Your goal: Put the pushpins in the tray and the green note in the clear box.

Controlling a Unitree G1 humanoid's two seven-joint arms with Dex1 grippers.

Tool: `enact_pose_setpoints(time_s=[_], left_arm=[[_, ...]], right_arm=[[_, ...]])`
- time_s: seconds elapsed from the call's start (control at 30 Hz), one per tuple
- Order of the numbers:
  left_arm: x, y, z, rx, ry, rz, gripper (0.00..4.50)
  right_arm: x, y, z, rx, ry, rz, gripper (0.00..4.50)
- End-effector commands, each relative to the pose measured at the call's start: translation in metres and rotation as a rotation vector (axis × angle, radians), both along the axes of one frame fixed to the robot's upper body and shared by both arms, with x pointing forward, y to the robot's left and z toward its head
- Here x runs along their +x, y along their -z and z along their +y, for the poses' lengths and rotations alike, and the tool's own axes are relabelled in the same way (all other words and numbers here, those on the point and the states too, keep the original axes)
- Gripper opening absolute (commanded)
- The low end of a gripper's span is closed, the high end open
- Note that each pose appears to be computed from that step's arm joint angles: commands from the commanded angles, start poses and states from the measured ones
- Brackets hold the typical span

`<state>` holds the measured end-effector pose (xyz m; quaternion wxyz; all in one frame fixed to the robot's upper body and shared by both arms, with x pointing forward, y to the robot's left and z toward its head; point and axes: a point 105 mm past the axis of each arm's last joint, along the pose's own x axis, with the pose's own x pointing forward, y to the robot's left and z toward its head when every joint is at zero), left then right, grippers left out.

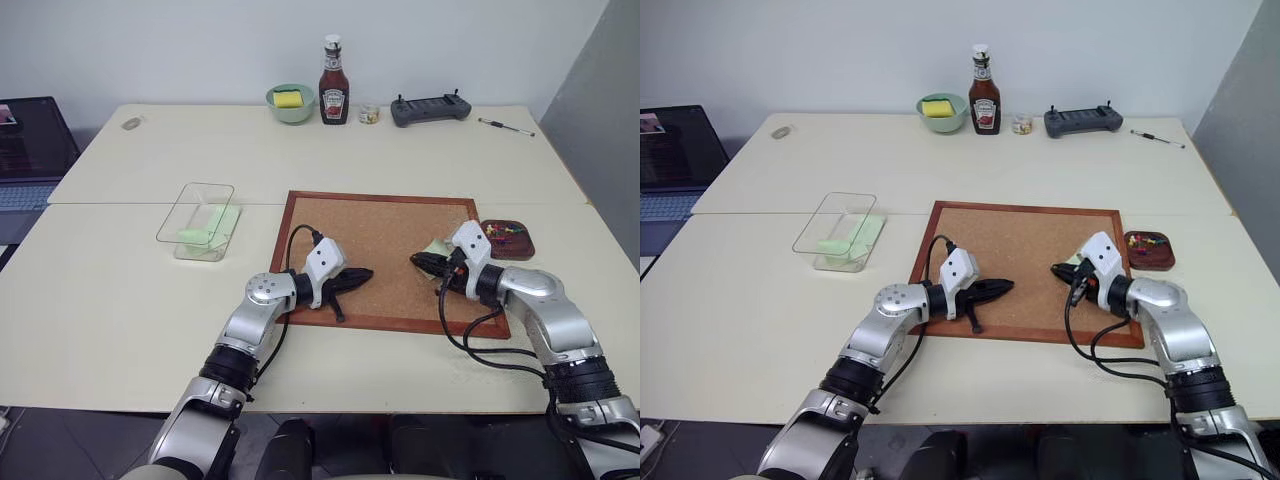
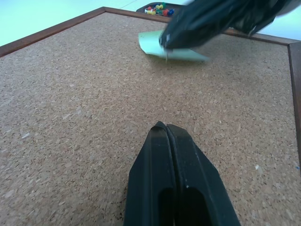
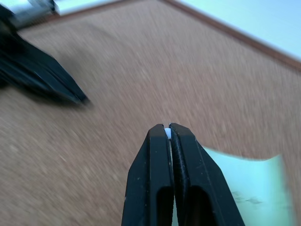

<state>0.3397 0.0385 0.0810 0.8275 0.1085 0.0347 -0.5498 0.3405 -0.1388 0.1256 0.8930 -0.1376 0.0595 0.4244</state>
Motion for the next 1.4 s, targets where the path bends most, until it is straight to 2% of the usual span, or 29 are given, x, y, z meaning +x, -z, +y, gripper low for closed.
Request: enact_pose_setpoints(time_s=[0.03, 0.53, 0.57, 0.6, 0.67, 0.83, 1.1, 1.27, 1.33, 1.4], left_arm=[[-0.005, 0.012, -0.001, 0.015, 0.002, 0.042, 0.00], [-0.001, 0.003, -0.002, -0.031, -0.006, 0.055, 0.00], [0.000, 0.002, -0.002, -0.033, -0.008, 0.057, 0.36], [0.000, 0.001, -0.002, -0.041, -0.007, 0.062, 0.43], [-0.001, -0.003, -0.002, -0.055, -0.001, 0.067, 0.90], [-0.007, -0.015, -0.006, -0.097, 0.033, 0.083, 1.67], [-0.016, -0.039, -0.026, -0.190, 0.053, 0.102, 3.21], [-0.012, -0.046, -0.038, -0.227, 0.008, 0.106, 4.22], [-0.014, -0.047, -0.041, -0.236, 0.017, 0.115, 4.49], [-0.012, -0.048, -0.043, -0.252, 0.009, 0.130, 4.49]], right_arm=[[-0.002, -0.023, 0.003, 0.019, -0.031, -0.060, 0.01], [-0.009, -0.031, 0.007, 0.003, -0.072, -0.076, 0.01], [-0.009, -0.031, 0.007, 0.002, -0.073, -0.076, 0.00], [-0.009, -0.031, 0.008, 0.001, -0.073, -0.077, 0.00], [-0.008, -0.031, 0.008, 0.000, -0.073, -0.080, 0.00], [-0.006, -0.035, 0.011, 0.004, -0.070, -0.097, 0.00], [-0.003, -0.041, 0.014, 0.030, -0.060, -0.110, 0.00], [-0.002, -0.044, 0.016, 0.040, -0.053, -0.115, 0.00], [-0.002, -0.045, 0.018, 0.040, -0.054, -0.115, 0.00], [-0.002, -0.045, 0.019, 0.040, -0.057, -0.115, 0.00]])
